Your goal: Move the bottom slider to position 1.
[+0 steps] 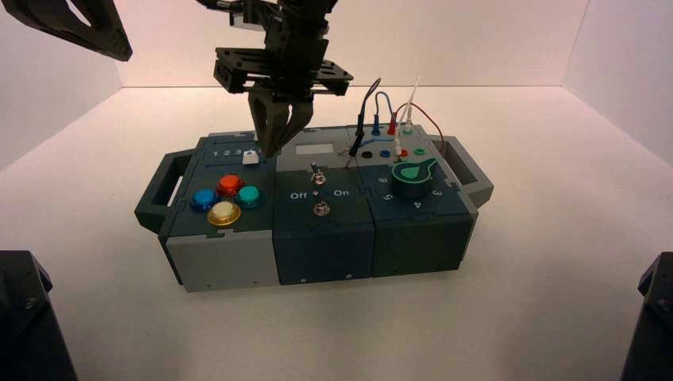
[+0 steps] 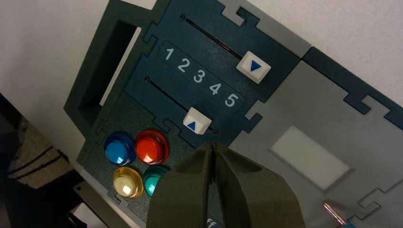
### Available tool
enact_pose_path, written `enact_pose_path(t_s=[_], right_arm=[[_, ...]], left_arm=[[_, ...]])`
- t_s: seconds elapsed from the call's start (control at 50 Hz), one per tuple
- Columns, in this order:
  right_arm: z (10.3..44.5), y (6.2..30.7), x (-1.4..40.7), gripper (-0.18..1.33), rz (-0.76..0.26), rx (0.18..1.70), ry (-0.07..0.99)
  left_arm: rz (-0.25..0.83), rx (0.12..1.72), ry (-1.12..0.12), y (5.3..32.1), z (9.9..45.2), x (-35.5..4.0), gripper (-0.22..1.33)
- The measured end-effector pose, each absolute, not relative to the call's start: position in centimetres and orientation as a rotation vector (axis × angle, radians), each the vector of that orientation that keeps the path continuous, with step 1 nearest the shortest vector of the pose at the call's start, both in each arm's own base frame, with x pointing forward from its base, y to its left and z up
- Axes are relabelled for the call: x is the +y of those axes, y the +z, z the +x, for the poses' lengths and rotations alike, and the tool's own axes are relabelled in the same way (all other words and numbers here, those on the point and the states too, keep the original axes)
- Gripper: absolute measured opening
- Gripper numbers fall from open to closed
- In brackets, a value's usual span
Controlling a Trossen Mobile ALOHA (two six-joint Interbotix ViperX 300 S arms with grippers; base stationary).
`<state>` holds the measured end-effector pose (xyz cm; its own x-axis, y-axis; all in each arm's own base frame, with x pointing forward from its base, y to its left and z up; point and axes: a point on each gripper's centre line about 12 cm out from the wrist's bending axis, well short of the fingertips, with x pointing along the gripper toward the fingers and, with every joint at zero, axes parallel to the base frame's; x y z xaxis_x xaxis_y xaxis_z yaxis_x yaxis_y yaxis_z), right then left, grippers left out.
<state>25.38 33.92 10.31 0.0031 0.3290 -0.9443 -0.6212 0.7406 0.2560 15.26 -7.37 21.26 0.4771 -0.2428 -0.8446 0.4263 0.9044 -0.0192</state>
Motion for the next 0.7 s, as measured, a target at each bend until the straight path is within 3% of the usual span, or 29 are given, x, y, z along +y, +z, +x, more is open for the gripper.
enact_pose_path(t_s=[0.7], right_arm=[[26.3, 9.3, 35.1, -0.14, -0.256, 1.387, 0.755]], left_arm=[[0.205, 0.992, -0.413, 21.3, 15.3, -7.4, -0.16]])
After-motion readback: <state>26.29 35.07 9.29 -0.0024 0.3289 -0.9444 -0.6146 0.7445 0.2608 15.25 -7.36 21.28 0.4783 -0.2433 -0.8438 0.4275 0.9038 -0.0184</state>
